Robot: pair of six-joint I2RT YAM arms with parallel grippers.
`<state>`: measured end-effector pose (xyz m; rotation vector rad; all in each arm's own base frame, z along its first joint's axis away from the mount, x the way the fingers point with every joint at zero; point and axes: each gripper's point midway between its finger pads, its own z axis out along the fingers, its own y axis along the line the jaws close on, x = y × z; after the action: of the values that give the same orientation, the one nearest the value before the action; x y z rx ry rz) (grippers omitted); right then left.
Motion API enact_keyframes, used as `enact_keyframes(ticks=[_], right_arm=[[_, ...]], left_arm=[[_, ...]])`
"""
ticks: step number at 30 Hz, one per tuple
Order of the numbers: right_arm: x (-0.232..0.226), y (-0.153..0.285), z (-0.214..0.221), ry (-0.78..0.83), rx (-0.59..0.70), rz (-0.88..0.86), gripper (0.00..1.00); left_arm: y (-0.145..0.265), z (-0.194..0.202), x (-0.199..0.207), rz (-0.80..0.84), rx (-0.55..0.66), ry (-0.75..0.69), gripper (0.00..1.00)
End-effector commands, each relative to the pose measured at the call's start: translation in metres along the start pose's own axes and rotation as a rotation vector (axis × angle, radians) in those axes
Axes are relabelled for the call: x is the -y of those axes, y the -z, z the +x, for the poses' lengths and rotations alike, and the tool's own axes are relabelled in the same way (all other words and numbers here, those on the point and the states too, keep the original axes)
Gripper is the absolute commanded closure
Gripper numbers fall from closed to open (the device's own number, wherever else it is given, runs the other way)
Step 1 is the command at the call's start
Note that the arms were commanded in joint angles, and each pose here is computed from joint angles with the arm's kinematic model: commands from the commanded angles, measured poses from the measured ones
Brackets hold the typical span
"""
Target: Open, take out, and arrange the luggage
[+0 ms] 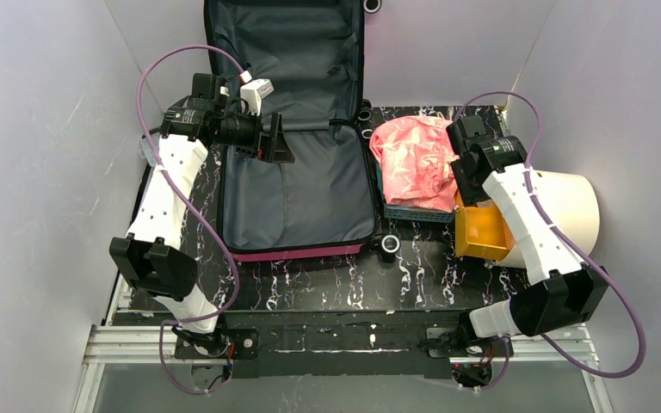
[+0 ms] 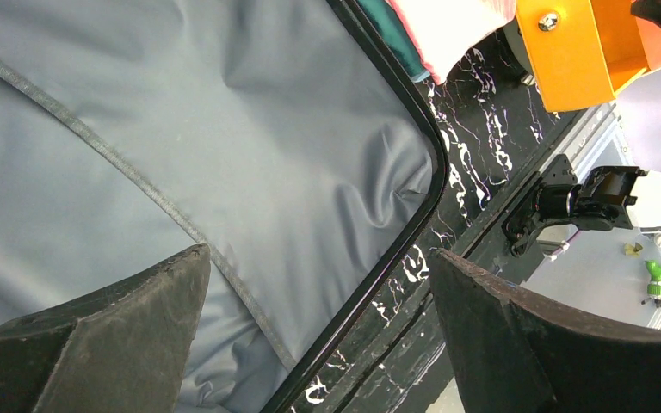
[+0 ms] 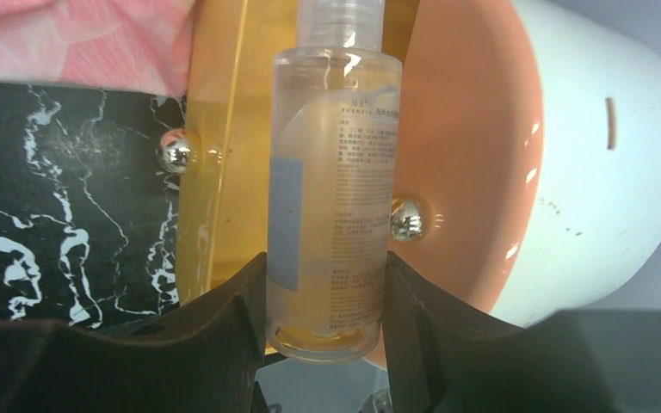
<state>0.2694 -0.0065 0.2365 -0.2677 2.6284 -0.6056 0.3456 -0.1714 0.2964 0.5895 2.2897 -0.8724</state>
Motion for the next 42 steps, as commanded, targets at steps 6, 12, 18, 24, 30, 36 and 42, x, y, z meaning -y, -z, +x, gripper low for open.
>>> enact_keyframes(ticks=[6,12,18,24,30,36,42], right_arm=[[0.014,-0.029,0.021,0.028,-0.048,0.076,0.94],[0.006,-0.031,0.024,0.038,-0.028,0.033,0.51],[0.008,-0.027,0.019,0.035,-0.025,0.035,0.28],[0.006,-0.012,-0.007,0.04,0.069,0.005,0.32],[-0.088,0.02,-0.022,0.68,0.288,-0.211,0.35],[-0.097,-0.004,-0.026,1.074,0.301,-0.197,0.32],[-0.079,-0.04,-0.026,1.191,0.137,-0.117,0.34]], left_arm=[[0.002,0.001,0.002,0.014,-0.008,-0.002,0.02],[-0.003,-0.002,-0.001,0.017,-0.011,0.012,0.02],[-0.004,0.004,-0.004,0.008,-0.033,0.011,0.02],[-0.004,0.003,-0.005,0.004,-0.031,0.01,0.02],[-0.004,0.001,-0.005,0.001,-0.028,0.005,0.02],[-0.006,0.003,-0.005,0.012,-0.033,0.003,0.02],[-0.006,0.005,-0.003,0.025,-0.036,0.008,0.02]])
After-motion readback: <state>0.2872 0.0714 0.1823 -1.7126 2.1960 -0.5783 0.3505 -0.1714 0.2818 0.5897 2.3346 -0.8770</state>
